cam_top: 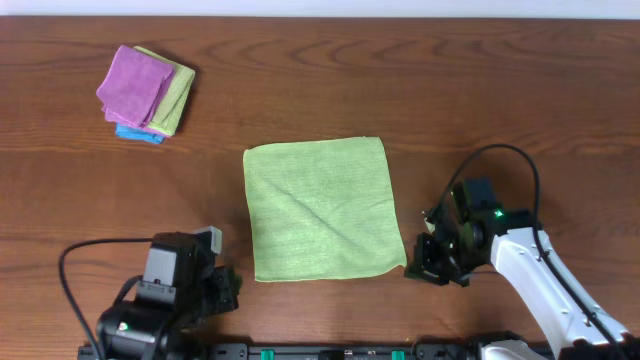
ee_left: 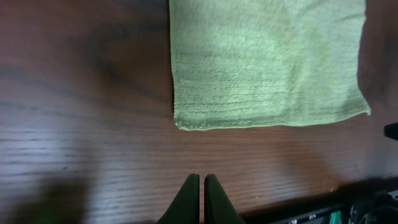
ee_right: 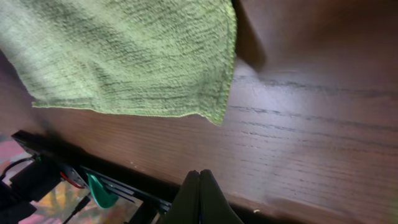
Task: Fold the cloth
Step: 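Grasp the cloth's near-left and near-right corners with both grippers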
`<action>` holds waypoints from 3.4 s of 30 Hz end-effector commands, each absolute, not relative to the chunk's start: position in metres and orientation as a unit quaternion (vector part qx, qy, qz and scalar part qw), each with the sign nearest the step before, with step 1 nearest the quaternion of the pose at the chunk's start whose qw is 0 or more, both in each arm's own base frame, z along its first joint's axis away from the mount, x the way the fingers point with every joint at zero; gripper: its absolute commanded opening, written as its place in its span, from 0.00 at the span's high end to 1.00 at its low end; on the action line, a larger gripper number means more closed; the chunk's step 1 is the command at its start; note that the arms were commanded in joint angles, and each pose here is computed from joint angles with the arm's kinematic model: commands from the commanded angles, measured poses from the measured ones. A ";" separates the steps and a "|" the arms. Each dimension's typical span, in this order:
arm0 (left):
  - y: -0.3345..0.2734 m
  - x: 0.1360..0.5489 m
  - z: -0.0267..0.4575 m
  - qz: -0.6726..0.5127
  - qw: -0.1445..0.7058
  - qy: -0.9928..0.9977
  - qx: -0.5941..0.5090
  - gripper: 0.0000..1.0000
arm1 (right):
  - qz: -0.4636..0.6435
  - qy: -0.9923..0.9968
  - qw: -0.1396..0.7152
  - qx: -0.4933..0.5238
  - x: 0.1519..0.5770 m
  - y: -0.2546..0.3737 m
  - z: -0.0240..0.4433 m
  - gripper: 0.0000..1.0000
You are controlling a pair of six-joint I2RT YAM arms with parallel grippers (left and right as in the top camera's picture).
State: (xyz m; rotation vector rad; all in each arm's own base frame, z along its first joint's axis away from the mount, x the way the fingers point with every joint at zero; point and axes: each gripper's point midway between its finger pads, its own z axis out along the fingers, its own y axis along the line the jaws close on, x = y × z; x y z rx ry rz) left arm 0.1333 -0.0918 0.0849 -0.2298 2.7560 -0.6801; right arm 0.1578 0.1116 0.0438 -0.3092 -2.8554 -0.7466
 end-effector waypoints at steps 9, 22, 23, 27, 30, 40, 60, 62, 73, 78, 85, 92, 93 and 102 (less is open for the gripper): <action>-0.095 0.123 0.045 -0.248 0.114 0.957 -0.096 0.71 | -0.263 -0.956 0.069 -0.114 0.168 0.114 0.045 0.76; -0.105 0.140 0.032 -0.265 0.094 0.952 -0.123 0.43 | -0.265 -0.954 0.047 -0.130 0.181 0.114 0.045 0.63; -0.105 0.140 0.030 -0.264 0.088 0.952 -0.126 0.43 | -0.266 -0.954 0.045 -0.131 0.182 0.114 0.045 0.63; -0.109 0.139 0.022 -0.266 0.060 0.953 -0.130 0.46 | -0.267 -0.954 0.040 -0.133 0.185 0.115 0.045 0.64; -0.115 0.137 0.020 -0.281 0.041 0.950 -0.129 0.48 | -0.269 -0.953 0.035 -0.137 0.188 0.115 0.046 0.67; -0.118 0.138 0.013 -0.282 0.015 0.947 -0.150 0.55 | -0.265 -0.952 0.048 -0.143 0.192 0.116 0.034 0.70; -0.119 0.141 0.006 -0.280 0.003 0.946 -0.164 0.82 | -0.258 -0.952 0.074 -0.150 0.191 0.116 0.019 0.66; -0.119 0.141 0.006 -0.279 0.002 0.946 -0.165 0.84 | -0.254 -0.951 0.083 -0.152 0.186 0.115 0.019 0.66; -0.119 0.141 0.006 -0.279 0.002 0.946 -0.165 0.88 | -0.184 -0.966 0.079 -0.166 0.182 0.093 0.008 0.66; -0.119 0.141 0.006 -0.279 0.002 0.946 -0.165 0.89 | -0.183 -0.966 0.073 -0.164 0.185 0.093 0.007 0.64; -0.119 0.141 0.006 -0.279 0.002 0.946 -0.165 0.94 | -0.203 -0.961 0.087 -0.165 0.186 0.100 0.002 0.65; -0.119 0.141 0.006 -0.279 0.002 0.946 -0.167 0.94 | -0.236 -0.950 0.115 -0.168 0.184 0.113 -0.003 0.69; -0.119 0.141 0.006 -0.279 0.002 0.946 -0.167 0.94 | -0.244 -0.948 0.114 -0.167 0.185 0.115 -0.002 0.69; -0.119 0.141 0.006 -0.279 0.001 0.945 -0.168 0.94 | -0.269 -0.941 0.124 -0.167 0.184 0.123 0.003 0.83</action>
